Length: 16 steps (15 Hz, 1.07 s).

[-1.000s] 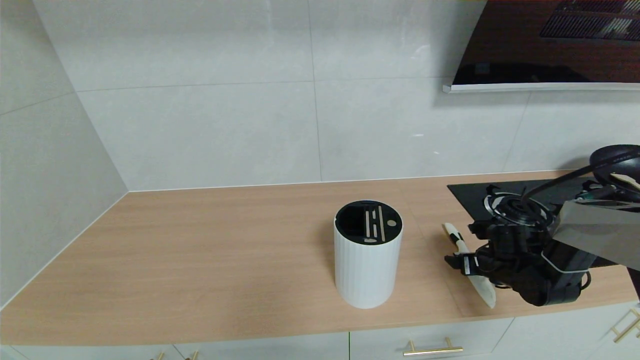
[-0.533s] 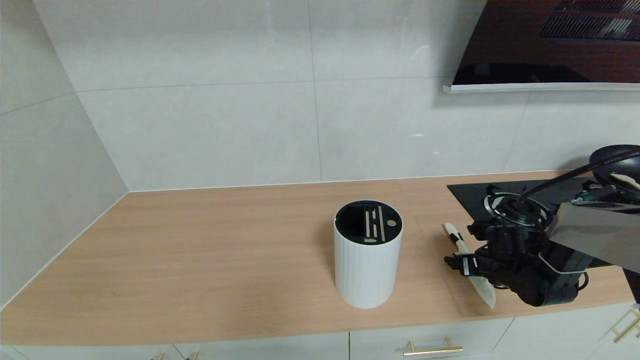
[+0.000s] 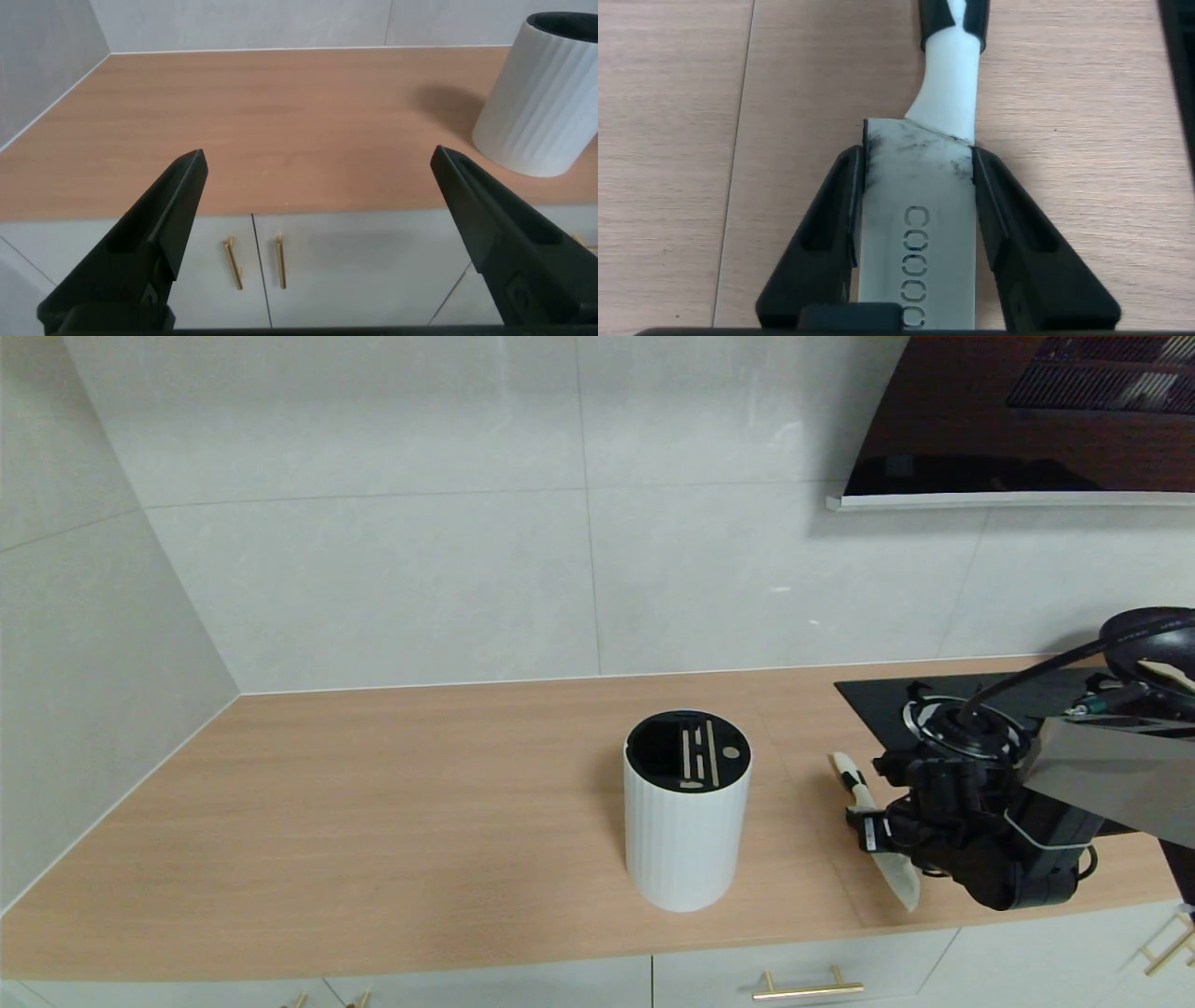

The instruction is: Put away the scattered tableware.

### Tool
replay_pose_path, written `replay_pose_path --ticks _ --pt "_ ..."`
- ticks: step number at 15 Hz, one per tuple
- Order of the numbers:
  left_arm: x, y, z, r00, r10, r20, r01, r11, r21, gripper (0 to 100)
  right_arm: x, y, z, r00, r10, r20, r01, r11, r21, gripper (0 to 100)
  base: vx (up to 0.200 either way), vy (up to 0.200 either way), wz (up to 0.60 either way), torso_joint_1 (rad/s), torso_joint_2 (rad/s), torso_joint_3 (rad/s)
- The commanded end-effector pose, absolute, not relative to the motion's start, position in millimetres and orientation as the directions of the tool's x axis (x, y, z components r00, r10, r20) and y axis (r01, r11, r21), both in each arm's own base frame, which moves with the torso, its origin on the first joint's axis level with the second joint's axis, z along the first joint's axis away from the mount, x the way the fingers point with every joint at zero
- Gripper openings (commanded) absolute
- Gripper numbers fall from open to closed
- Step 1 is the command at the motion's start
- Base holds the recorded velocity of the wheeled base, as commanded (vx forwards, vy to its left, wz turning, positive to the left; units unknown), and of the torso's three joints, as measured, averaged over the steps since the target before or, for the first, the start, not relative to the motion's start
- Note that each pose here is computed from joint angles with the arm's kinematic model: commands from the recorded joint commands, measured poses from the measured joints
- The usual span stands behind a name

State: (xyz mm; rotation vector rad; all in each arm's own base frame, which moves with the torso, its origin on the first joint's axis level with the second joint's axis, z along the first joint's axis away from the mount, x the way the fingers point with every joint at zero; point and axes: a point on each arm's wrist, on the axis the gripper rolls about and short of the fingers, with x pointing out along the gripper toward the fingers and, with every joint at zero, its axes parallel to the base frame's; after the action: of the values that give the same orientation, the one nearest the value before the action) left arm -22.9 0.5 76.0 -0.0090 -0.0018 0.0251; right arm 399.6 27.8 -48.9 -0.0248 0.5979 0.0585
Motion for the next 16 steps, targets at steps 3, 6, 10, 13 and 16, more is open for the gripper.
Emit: replay_pose_path --ticks 3,6,10,13,16 --pt "-23 1 76 1.0 0.026 0.002 -0.026 1.0 -0.009 100 399 26 -45 0.848 0.041 -0.528 -0.054 0.999 -0.009 0 0.0 0.0 0.0 0.0 0.0 0.0" --pt "-23 1 76 1.0 0.026 0.002 -0.026 1.0 -0.008 100 390 25 -7 0.903 0.041 -0.427 -0.05 0.999 -0.009 0 0.0 0.0 0.0 0.0 0.0 0.0" --pt "-23 0 75 1.0 0.025 0.0 -0.025 1.0 -0.006 100 360 33 86 0.949 0.069 -0.308 -0.073 0.997 -0.002 0 0.0 0.0 0.0 0.0 0.0 0.0" --pt "-25 0 82 1.0 0.015 0.028 -0.016 1.0 0.01 100 308 65 167 0.969 0.142 -0.201 -0.134 0.989 0.056 0 0.0 0.0 0.0 0.0 0.0 0.0" --pt "-42 -4 154 0.977 -0.184 0.107 0.182 0.983 0.03 100 261 88 222 0.961 0.235 -0.146 -0.229 0.972 0.055 0 0.0 0.0 0.0 0.0 0.0 0.0"
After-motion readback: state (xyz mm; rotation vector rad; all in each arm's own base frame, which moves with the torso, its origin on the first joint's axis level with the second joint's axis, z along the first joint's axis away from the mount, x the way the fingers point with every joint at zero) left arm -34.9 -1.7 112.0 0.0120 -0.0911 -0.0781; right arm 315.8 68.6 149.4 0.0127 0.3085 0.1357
